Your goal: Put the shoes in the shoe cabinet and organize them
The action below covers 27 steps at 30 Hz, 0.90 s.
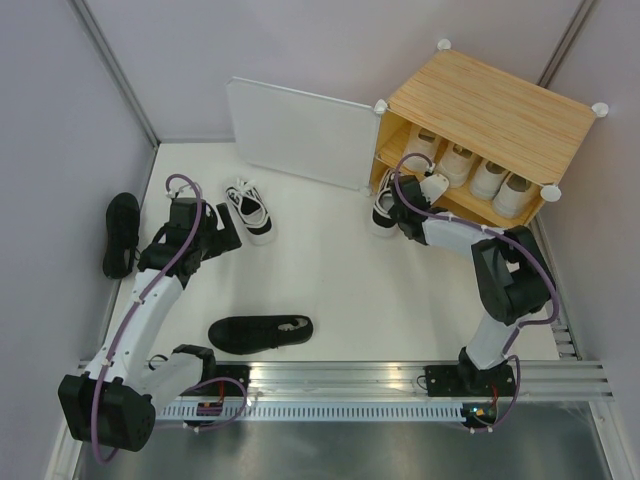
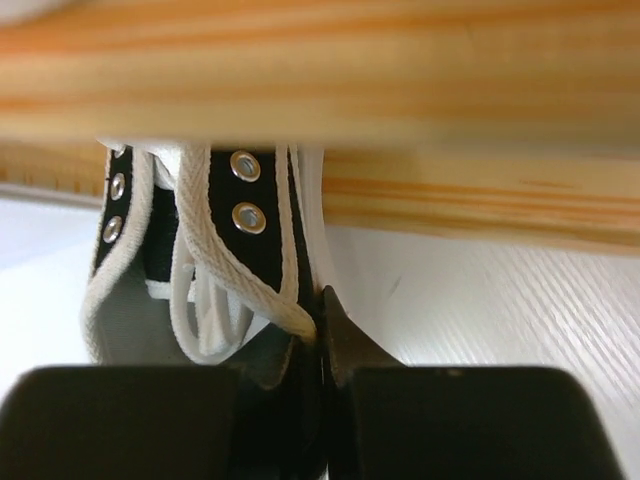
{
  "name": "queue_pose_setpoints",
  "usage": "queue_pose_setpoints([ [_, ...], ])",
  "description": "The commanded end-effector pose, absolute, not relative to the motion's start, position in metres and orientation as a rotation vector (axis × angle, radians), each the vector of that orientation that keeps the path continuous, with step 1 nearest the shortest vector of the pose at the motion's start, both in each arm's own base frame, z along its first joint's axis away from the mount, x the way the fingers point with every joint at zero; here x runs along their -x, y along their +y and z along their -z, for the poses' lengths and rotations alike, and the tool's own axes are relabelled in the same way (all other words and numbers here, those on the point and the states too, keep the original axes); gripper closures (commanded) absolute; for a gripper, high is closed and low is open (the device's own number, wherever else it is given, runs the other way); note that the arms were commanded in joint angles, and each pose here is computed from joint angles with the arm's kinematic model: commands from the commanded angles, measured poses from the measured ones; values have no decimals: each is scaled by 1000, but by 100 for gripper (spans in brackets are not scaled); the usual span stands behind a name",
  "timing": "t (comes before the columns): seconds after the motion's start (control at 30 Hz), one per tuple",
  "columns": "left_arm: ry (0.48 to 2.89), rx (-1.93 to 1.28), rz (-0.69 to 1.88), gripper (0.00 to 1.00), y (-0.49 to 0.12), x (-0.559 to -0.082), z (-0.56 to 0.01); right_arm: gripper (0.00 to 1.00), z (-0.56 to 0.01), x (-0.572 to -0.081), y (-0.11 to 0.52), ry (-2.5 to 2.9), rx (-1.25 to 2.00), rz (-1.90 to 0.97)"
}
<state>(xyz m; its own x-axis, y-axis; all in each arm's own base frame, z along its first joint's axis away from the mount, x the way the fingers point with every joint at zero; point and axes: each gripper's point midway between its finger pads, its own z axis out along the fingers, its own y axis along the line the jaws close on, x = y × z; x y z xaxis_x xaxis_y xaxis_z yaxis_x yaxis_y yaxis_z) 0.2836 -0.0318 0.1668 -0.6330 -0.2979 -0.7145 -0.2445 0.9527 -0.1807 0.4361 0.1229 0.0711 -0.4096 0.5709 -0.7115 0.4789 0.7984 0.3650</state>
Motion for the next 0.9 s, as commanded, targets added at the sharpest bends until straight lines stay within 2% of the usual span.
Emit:
queue_pose_setpoints([
  [0.0, 2254, 332, 82, 0, -32, -289, -174, 91, -118, -483, 125, 1883, -819, -220],
  [0.07, 2251, 332, 83, 0, -32, -290, -175, 85, -112, -487, 123, 1898, -828, -211],
  [0.2, 2254, 332, 82, 0, -32, -289, -174, 64, -113, -487, 126, 1919, -822, -230],
  [0.47, 2256, 332, 89, 0, -33, -289, -174, 41, -135, -464, 126, 1931, -769, -282],
  [0.63, 2259, 333, 85, 0, -32, -289, -173, 30, -151, -449, 130, 1952, -697, -321],
  [0.77, 2262, 333, 84, 0, -32, -289, -172, 17, -168, -433, 134, 1946, -602, -357],
  [0.87, 2258, 333, 90, 0, -33, -289, -173, 8, -158, -417, 142, 1985, -447, -339],
])
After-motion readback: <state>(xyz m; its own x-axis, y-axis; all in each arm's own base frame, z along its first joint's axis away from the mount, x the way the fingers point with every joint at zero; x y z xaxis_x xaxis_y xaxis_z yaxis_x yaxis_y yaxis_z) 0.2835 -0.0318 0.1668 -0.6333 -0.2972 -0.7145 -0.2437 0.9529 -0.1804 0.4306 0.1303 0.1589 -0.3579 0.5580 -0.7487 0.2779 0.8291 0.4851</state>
